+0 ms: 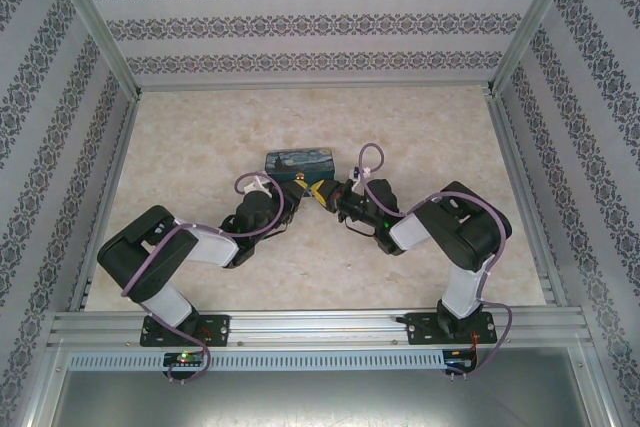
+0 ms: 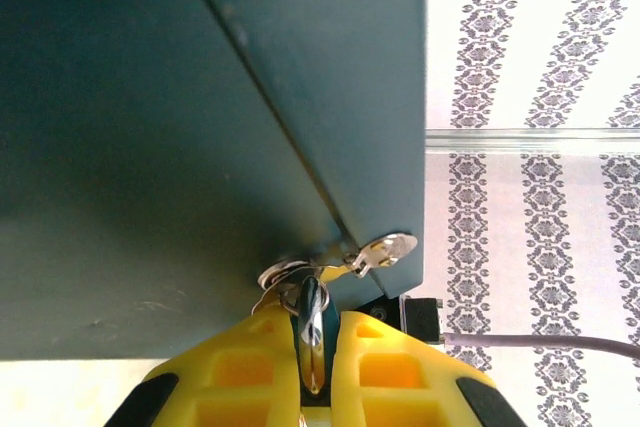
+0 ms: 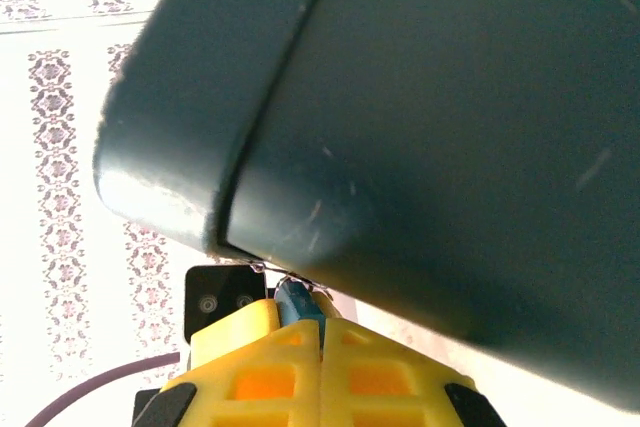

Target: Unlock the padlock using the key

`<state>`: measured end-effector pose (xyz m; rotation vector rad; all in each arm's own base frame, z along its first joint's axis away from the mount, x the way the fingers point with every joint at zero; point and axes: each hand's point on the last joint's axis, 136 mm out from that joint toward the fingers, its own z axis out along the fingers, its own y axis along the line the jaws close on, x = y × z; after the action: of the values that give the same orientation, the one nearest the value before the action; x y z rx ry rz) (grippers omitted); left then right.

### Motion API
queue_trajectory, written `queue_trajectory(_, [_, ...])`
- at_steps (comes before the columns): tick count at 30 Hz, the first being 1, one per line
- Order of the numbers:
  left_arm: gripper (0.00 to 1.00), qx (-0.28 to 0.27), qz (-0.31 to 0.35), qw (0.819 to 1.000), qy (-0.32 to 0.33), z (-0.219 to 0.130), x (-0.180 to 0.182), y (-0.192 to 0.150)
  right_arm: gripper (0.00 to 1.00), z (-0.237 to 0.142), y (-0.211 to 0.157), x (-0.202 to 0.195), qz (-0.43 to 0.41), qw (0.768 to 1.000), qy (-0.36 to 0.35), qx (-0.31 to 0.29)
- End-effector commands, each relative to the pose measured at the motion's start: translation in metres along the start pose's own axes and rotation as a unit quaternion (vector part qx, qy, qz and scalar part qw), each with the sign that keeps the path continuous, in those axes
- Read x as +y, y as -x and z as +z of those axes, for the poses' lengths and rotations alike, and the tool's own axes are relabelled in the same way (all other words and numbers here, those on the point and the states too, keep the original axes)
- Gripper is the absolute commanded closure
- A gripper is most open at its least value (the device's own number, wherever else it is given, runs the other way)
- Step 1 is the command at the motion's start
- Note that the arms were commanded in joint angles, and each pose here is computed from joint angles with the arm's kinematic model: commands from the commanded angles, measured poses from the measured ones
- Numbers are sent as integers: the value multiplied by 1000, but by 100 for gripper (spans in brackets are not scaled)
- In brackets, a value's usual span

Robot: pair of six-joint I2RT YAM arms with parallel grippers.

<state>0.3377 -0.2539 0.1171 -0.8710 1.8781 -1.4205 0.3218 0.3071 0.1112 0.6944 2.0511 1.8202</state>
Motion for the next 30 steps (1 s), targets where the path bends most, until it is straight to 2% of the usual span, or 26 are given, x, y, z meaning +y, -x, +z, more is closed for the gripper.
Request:
queue_trajectory(1, [100,111,3,993,-29,0,-14,-56,100,8,-15,45,-32,996,73,35])
queue_trajectory(5, [100,92,9,996,-13,0,-4,-50,100,2,-8,43,-37,997,68,29])
queue_trajectory(7, [100,83,14,996,-6,1,-1,-47,93,1,-6,43,-41,997,64,29])
queue_trajectory(14, [100,47,25,998,15,0,10,-34,56,-11,0,37,-49,997,49,23])
queue_trajectory(16, [100,41,30,999,17,0,11,-32,51,-16,1,31,-51,998,40,22])
queue_trajectory(25, [100,36,53,997,37,-1,19,-29,44,-55,-8,-12,-76,995,-52,36])
queue_trajectory(30, [100,38,59,996,46,-1,24,-30,44,-76,-15,-32,-134,980,-140,46])
